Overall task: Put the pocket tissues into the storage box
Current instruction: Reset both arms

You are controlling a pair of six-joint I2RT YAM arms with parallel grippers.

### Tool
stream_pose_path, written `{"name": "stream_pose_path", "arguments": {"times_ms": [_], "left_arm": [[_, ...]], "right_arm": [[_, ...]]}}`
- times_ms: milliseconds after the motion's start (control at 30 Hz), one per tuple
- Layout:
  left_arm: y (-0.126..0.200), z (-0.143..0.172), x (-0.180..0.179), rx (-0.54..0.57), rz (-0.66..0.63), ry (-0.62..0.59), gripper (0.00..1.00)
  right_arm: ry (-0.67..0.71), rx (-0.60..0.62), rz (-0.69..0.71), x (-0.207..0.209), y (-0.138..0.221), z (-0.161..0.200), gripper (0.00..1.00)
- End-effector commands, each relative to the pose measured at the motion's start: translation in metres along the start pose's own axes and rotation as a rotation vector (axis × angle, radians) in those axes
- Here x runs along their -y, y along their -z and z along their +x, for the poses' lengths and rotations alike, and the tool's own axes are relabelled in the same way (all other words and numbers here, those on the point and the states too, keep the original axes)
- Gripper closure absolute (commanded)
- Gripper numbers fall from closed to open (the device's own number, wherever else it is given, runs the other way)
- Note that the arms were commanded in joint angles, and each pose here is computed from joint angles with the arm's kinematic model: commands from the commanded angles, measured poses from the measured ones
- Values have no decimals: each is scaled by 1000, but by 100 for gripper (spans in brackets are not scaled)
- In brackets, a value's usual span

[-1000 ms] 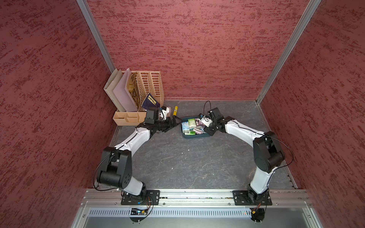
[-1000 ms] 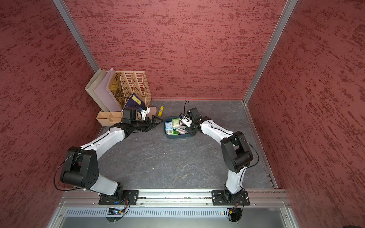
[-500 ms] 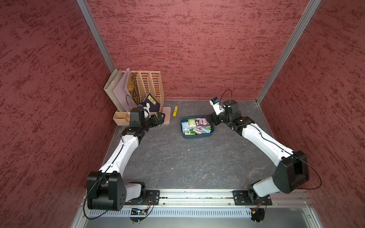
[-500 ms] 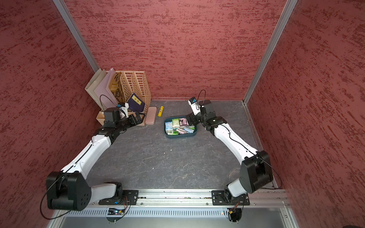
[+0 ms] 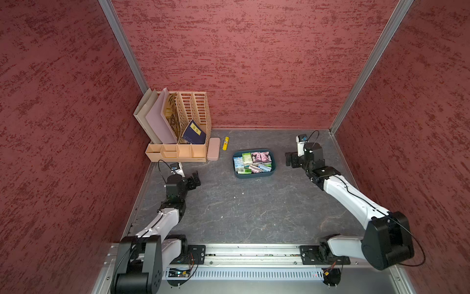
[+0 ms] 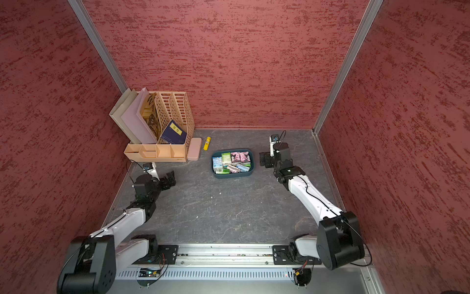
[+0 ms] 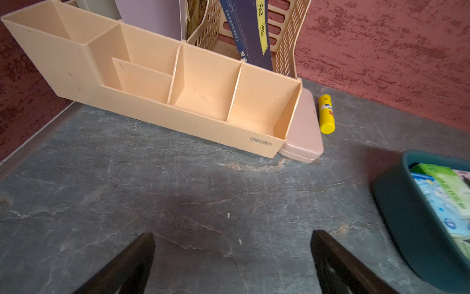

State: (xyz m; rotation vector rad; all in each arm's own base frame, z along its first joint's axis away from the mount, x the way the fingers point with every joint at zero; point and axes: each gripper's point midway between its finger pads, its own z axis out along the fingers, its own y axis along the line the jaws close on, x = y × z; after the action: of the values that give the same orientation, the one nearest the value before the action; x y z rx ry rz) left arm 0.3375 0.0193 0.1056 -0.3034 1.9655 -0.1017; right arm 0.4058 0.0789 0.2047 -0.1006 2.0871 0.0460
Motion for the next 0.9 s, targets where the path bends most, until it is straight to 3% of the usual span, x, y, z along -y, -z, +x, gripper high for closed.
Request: {"name": "stream_pose_path", "arguments": {"times_ms": [0, 133, 267, 633, 867], "left_arm": [[-4, -50, 5, 253, 21, -60, 1], [-22, -50, 5, 249, 17, -95, 0], [-30, -34, 14, 294, 84, -137, 0], [-52, -31, 23, 163, 97, -169, 1], [-54, -29, 26, 150, 109, -184, 0]], "right_arm": [[-75, 69, 109, 34, 0, -10, 2], [-126, 20, 188, 65, -11, 14, 2], [-100, 106, 177, 68, -10, 29, 2], [-34, 286, 192, 73, -26, 61, 2], [-82, 276, 182, 81, -33, 74, 1]]}}
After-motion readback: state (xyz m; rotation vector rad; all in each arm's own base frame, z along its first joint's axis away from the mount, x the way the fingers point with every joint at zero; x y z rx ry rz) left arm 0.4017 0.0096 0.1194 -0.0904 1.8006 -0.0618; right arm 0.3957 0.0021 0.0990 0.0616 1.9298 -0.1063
